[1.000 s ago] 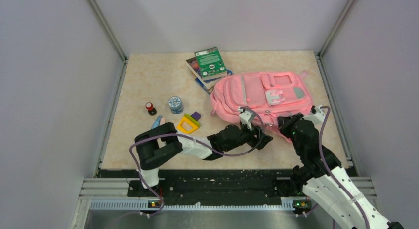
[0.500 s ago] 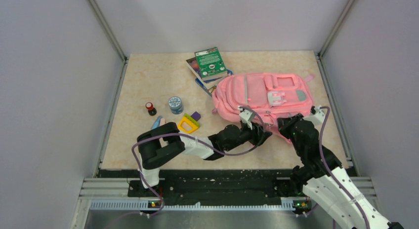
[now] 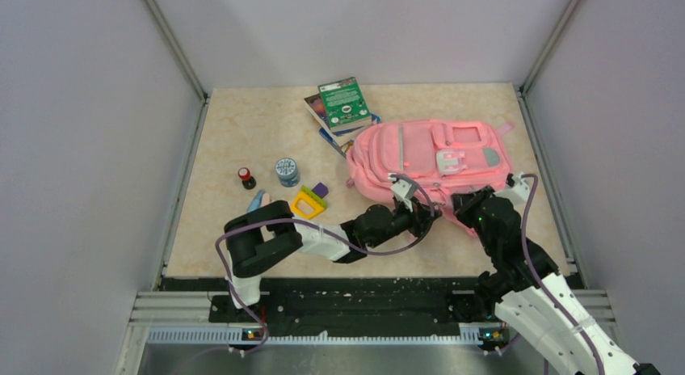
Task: Pack the student bag
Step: Unzip the student bag at the center of the board.
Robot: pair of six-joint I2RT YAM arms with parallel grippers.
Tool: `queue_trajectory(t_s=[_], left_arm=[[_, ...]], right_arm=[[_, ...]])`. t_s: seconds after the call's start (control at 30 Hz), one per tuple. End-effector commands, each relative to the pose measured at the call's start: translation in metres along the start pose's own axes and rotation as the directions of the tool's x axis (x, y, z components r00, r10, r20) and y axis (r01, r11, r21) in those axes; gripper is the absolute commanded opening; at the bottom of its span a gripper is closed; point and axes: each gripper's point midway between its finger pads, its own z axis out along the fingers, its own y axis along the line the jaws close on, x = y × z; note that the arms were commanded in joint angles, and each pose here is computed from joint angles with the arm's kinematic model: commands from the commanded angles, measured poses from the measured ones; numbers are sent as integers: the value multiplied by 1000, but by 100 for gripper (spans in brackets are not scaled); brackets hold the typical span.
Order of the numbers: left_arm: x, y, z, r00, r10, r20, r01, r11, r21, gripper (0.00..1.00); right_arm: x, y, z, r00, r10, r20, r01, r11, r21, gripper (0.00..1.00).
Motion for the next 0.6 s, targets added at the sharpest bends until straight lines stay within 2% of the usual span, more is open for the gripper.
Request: queue_trajectory(t_s=[0.0,0.27,0.57], left_arm=[[-37,-11,-1,992,-21,125,17,999,29,0],[-42,-5,-18,989,-43,141,44,999,-3,0],[-39,16,-43,989,-71,132,85,991,-105,0]], right_arm=[[-24,35,-10,997,54,55,-47,991,-126,0],[-19,18,-1,996,37,77,-31,997,-69,0],[-17,3,4,995,16,103,-15,1000,-15,0]])
